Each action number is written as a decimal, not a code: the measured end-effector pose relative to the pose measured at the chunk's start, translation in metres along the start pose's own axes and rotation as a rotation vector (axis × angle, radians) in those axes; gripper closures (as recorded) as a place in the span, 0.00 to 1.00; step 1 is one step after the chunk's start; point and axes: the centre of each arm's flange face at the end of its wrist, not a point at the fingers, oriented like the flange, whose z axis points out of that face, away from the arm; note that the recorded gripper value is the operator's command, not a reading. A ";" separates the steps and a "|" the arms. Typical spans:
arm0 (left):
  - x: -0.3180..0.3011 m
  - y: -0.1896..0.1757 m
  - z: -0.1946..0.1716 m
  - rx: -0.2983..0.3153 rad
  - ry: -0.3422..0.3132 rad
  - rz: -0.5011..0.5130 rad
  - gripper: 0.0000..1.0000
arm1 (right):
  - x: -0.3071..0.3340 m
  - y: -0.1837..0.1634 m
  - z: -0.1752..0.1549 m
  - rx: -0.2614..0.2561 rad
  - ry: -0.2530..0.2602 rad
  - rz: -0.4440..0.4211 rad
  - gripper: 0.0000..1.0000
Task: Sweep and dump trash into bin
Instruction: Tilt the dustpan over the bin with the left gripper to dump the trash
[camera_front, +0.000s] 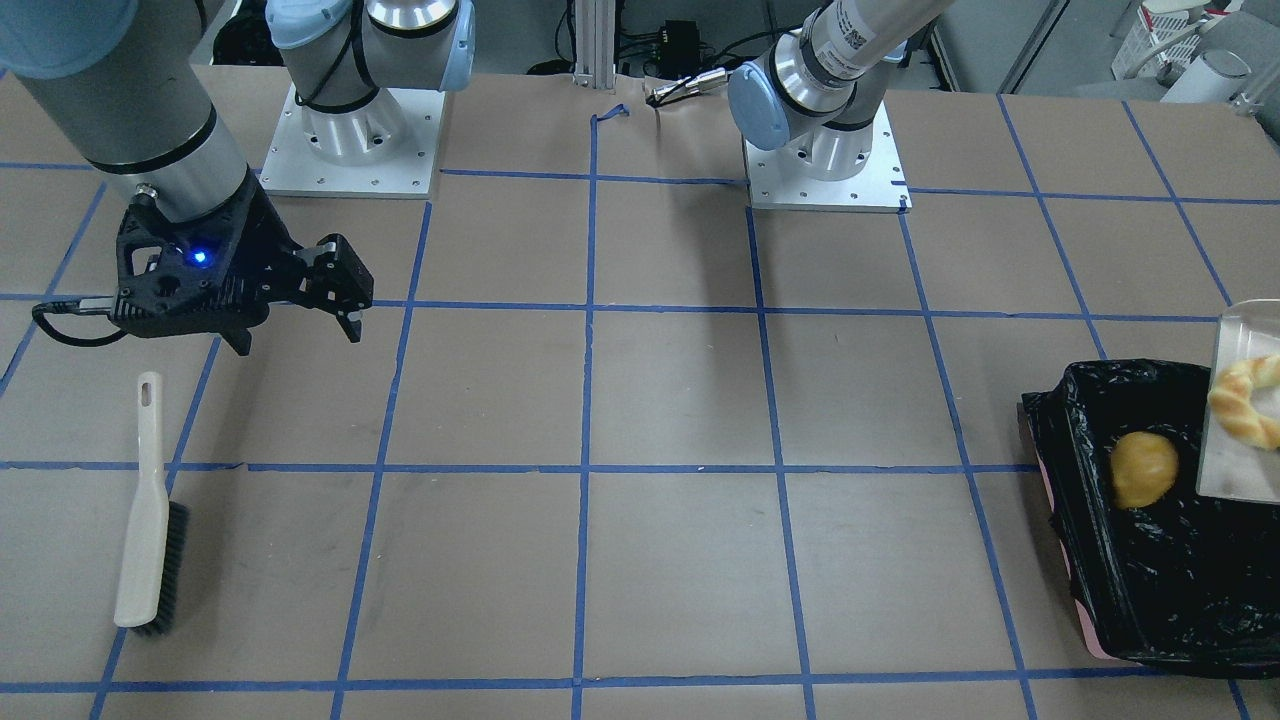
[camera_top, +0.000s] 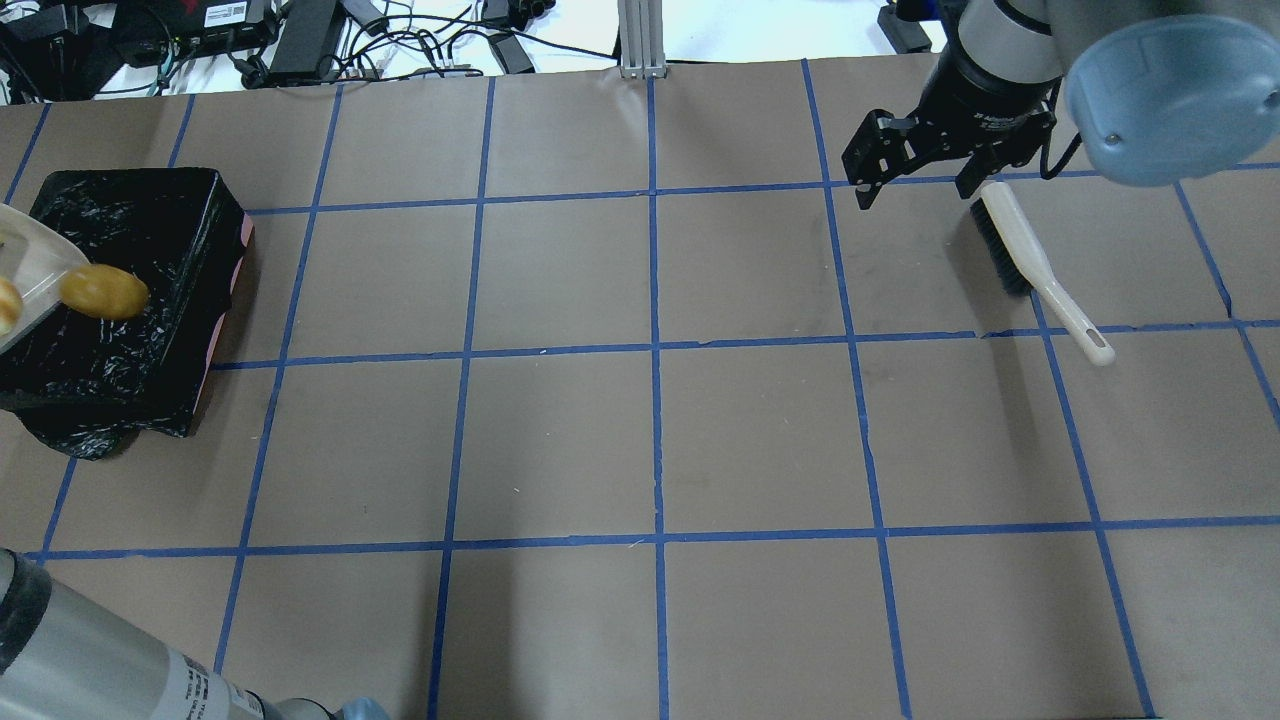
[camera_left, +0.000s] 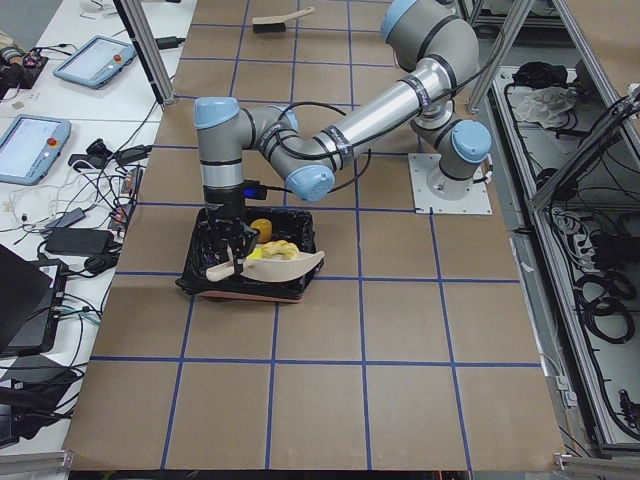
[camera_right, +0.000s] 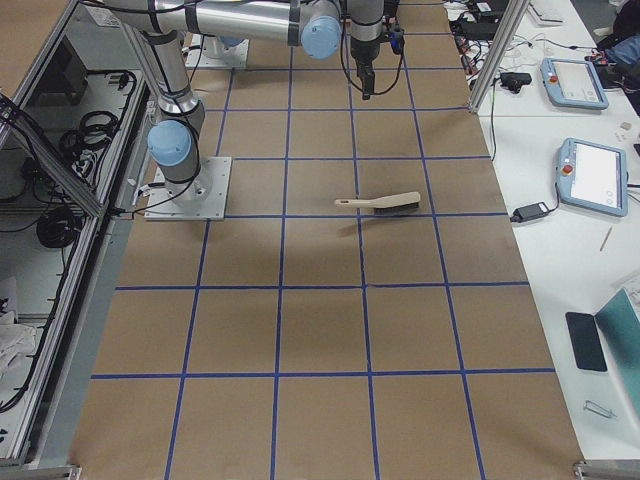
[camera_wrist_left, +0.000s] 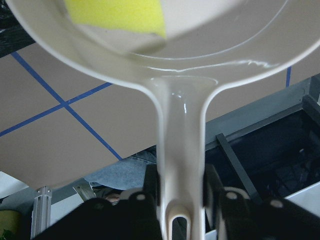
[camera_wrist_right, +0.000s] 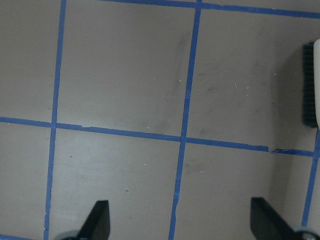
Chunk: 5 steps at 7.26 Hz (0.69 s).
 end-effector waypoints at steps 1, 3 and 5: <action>-0.003 -0.001 -0.004 -0.016 0.002 -0.001 1.00 | 0.000 0.001 0.000 -0.007 0.001 0.003 0.00; -0.005 -0.001 -0.008 -0.043 0.007 0.002 1.00 | 0.000 0.003 -0.002 -0.007 0.002 0.005 0.00; -0.009 -0.002 -0.015 -0.073 0.003 0.014 1.00 | -0.001 0.006 -0.005 -0.002 0.004 0.004 0.00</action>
